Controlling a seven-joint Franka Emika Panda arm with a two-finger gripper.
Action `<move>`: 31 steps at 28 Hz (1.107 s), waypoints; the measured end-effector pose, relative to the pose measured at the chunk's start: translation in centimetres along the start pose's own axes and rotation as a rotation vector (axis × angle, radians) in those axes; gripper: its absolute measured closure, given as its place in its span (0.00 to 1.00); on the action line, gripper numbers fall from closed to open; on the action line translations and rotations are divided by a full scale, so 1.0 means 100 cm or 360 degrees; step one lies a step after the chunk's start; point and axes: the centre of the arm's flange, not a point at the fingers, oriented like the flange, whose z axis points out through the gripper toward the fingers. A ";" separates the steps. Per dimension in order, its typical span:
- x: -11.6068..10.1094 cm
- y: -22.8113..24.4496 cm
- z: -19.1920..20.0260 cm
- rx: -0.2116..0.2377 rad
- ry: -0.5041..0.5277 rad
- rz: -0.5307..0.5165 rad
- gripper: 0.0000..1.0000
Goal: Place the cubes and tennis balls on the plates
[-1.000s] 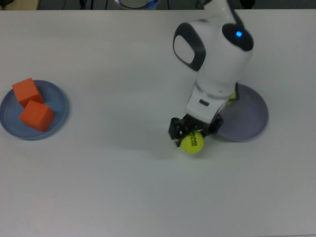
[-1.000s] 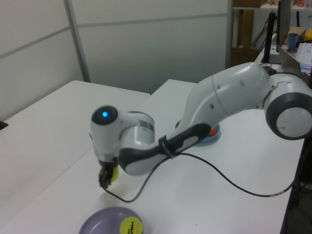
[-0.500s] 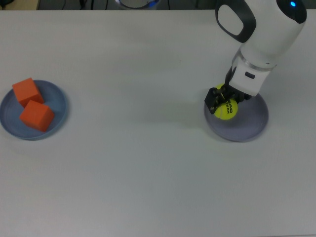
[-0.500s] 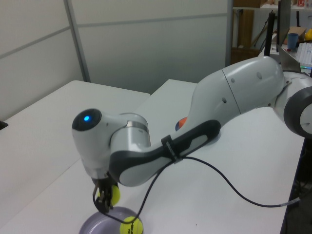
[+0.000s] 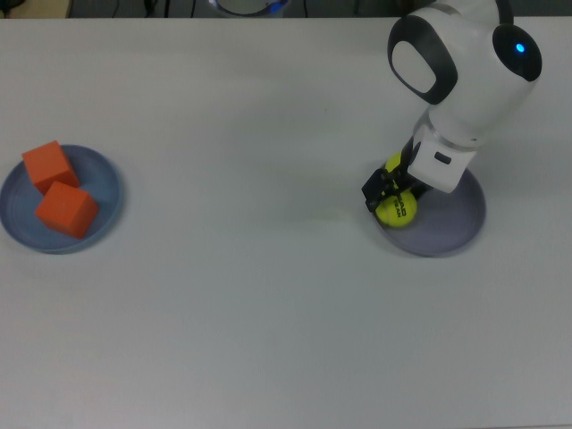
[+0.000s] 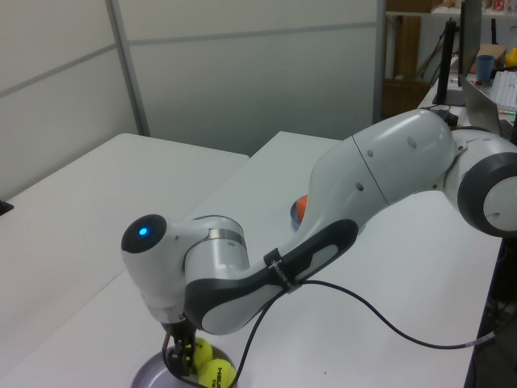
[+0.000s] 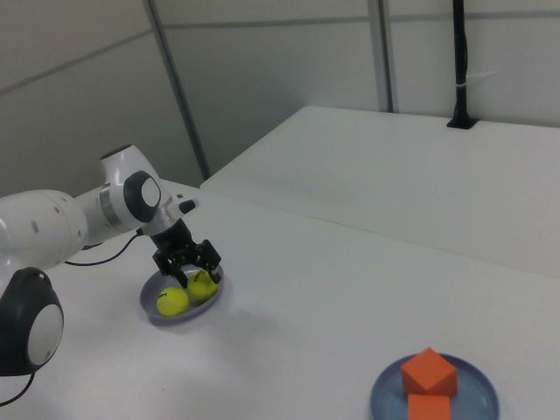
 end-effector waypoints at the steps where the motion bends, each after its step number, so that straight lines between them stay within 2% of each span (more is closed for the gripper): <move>1: 0.001 0.001 -0.004 0.0001 0.0011 0.0005 0.01; 8: 0.005 0.026 -0.061 -0.0005 0.0119 0.0067 0.00; 14: -0.010 0.107 -0.116 0.0029 0.0147 0.0200 0.00; 20: -0.045 0.214 -0.142 0.0004 0.0064 0.0317 0.00; 26: -0.080 0.283 -0.158 0.0107 0.0006 0.0367 0.00; 31: -0.101 0.310 -0.171 0.0157 -0.0019 0.0466 0.00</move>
